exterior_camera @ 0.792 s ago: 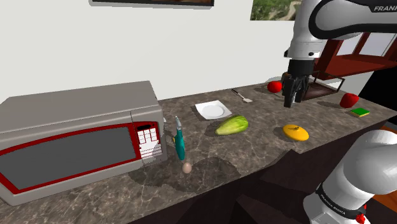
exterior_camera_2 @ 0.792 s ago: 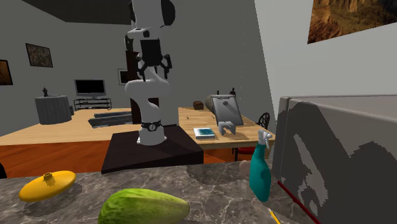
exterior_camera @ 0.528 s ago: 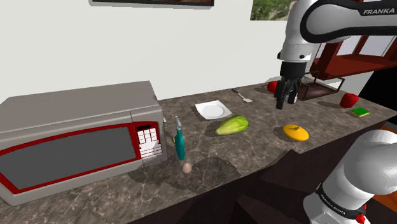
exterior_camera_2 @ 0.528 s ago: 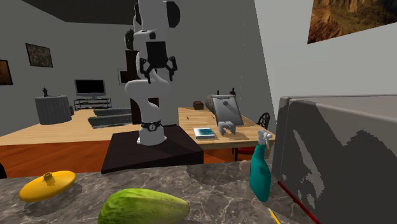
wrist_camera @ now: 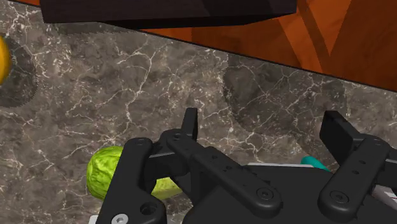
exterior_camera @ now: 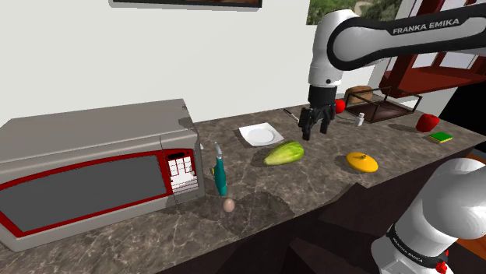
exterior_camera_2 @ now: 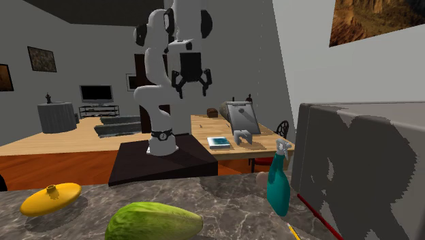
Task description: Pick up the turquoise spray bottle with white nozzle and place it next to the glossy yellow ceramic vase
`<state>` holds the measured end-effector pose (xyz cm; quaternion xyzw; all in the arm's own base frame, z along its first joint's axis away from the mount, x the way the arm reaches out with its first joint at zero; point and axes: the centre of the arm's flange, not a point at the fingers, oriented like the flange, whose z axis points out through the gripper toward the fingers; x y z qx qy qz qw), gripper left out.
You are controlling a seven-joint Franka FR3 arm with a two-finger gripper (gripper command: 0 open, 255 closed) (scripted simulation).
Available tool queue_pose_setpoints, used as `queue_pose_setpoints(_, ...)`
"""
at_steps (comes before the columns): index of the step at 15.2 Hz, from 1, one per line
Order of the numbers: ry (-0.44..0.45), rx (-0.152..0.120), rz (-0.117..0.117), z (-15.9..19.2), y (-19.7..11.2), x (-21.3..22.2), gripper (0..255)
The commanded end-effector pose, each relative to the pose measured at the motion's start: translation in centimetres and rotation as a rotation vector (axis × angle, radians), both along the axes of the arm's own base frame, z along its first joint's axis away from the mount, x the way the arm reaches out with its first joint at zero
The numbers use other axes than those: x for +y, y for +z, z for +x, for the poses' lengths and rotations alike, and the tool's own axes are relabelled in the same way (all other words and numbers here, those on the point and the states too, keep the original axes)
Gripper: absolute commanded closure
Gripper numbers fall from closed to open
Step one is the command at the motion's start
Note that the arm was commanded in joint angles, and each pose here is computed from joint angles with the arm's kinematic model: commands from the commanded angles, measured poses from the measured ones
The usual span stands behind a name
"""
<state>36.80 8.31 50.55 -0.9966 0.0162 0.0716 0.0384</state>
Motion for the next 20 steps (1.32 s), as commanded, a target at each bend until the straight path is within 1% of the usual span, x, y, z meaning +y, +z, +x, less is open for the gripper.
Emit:
queue_pose_setpoints(1, -0.011, -0.012, -0.006, 1.8, -1.0, 1.9, 0)
queue_pose_setpoints(20, -0.103, -0.108, -0.071, 18.5, -8.7, 18.0, 0)
